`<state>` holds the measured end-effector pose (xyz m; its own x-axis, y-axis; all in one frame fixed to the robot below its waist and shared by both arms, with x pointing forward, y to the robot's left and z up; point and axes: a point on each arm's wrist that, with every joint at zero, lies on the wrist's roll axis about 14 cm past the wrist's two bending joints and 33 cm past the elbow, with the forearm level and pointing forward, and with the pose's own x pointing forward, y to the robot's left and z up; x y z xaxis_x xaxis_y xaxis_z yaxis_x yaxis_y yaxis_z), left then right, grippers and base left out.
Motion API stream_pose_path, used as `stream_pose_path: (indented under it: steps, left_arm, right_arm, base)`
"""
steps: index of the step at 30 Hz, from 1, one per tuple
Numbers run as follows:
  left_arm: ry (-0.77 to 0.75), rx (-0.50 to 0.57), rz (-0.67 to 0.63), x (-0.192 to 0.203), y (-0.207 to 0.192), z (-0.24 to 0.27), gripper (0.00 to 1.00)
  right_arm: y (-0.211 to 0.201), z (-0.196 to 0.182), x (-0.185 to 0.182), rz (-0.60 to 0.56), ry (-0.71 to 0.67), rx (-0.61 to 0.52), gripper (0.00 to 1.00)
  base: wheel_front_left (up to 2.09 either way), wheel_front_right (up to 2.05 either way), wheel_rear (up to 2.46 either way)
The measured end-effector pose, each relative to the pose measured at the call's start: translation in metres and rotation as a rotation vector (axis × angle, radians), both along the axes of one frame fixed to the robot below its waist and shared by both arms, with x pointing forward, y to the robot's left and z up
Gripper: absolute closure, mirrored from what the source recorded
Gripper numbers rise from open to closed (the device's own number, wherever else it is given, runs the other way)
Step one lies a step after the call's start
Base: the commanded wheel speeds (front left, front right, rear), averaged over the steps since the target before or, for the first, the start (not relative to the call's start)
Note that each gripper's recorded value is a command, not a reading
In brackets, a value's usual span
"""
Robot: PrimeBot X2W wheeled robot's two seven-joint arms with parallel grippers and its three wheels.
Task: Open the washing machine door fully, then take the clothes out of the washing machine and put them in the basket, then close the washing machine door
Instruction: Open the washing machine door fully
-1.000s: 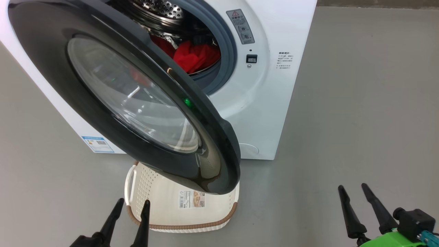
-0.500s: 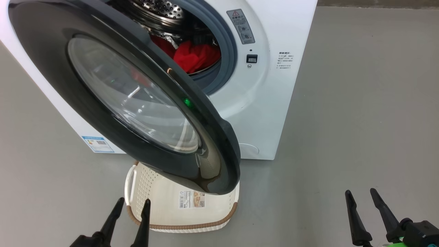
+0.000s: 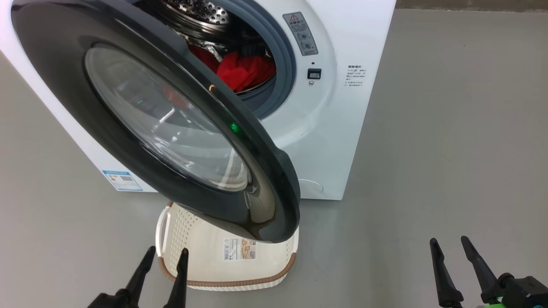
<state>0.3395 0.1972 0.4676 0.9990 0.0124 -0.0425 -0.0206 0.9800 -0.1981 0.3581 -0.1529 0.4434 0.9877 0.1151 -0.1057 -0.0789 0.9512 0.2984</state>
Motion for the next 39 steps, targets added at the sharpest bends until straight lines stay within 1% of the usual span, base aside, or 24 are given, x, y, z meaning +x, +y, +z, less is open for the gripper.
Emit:
stream_pose_path:
  steps: [8,9,10,11,15,19,22,25,26,27,29,32,35,39]
  left_arm:
    - [-0.005,-0.001,-0.002,0.000,-0.001,0.002,0.00]
    - [-0.005,-0.001,-0.002,0.000,-0.001,0.002,0.00]
    - [-0.005,-0.001,-0.002,0.000,-0.001,0.002,0.00]
    - [-0.005,-0.001,-0.002,0.000,-0.001,0.001,0.00]
    - [0.000,-0.001,-0.001,0.000,-0.001,0.000,0.00]
    - [0.005,-0.002,0.000,0.001,0.000,-0.002,0.00]
    - [0.008,-0.008,0.004,0.000,0.000,-0.003,0.00]
    - [0.012,-0.008,0.004,-0.001,0.000,-0.004,0.00]
    - [0.014,-0.008,0.006,-0.002,0.000,-0.004,0.00]
    - [0.014,-0.008,0.006,-0.002,0.000,-0.004,0.00]
    - [0.018,-0.011,0.014,-0.003,0.003,-0.005,0.00]
    - [0.023,-0.013,0.024,-0.005,0.005,-0.006,0.00]
    - [0.028,-0.011,0.030,-0.007,0.007,-0.008,0.00]
    - [0.039,-0.019,0.029,-0.008,0.006,-0.011,0.00]
  right_arm:
    - [0.004,0.003,-0.001,0.008,-0.010,0.005,0.00]
    - [0.007,0.006,0.000,0.018,-0.018,0.009,0.02]
    - [0.011,0.008,0.000,0.029,-0.024,0.014,0.52]
    - [0.014,0.009,0.001,0.033,-0.028,0.026,1.00]
    - [0.033,0.026,0.015,0.073,-0.074,0.107,1.00]
    - [0.057,0.059,0.037,0.106,-0.145,0.316,1.00]
    - [0.067,0.080,0.052,0.152,-0.185,0.413,1.00]
    - [0.072,0.101,0.067,0.174,-0.223,0.504,1.00]
    - [0.076,0.108,0.072,0.189,-0.230,0.538,1.00]
    - [0.076,0.108,0.072,0.189,-0.230,0.538,1.00]
    - [0.087,0.119,0.079,0.229,-0.233,0.612,1.00]
    - [0.112,0.127,0.082,0.322,-0.178,0.739,1.00]
    - [0.134,0.132,0.086,0.415,-0.094,0.832,1.00]
    - [0.166,0.136,0.086,0.567,0.058,0.912,1.00]
  base:
    - [0.00,0.00,0.00]
    - [0.00,0.00,0.00]
    - [0.00,0.00,0.00]
    - [0.00,0.00,0.00]
    - [0.00,0.00,0.00]
    - [0.00,0.00,0.00]
    - [0.00,0.00,0.00]
    - [0.00,0.00,0.00]
    - [0.00,0.00,0.00]
    - [0.00,0.00,0.00]
    - [0.00,0.00,0.00]
    - [0.00,0.00,0.00]
    - [0.00,0.00,0.00]
    - [0.00,0.00,0.00]
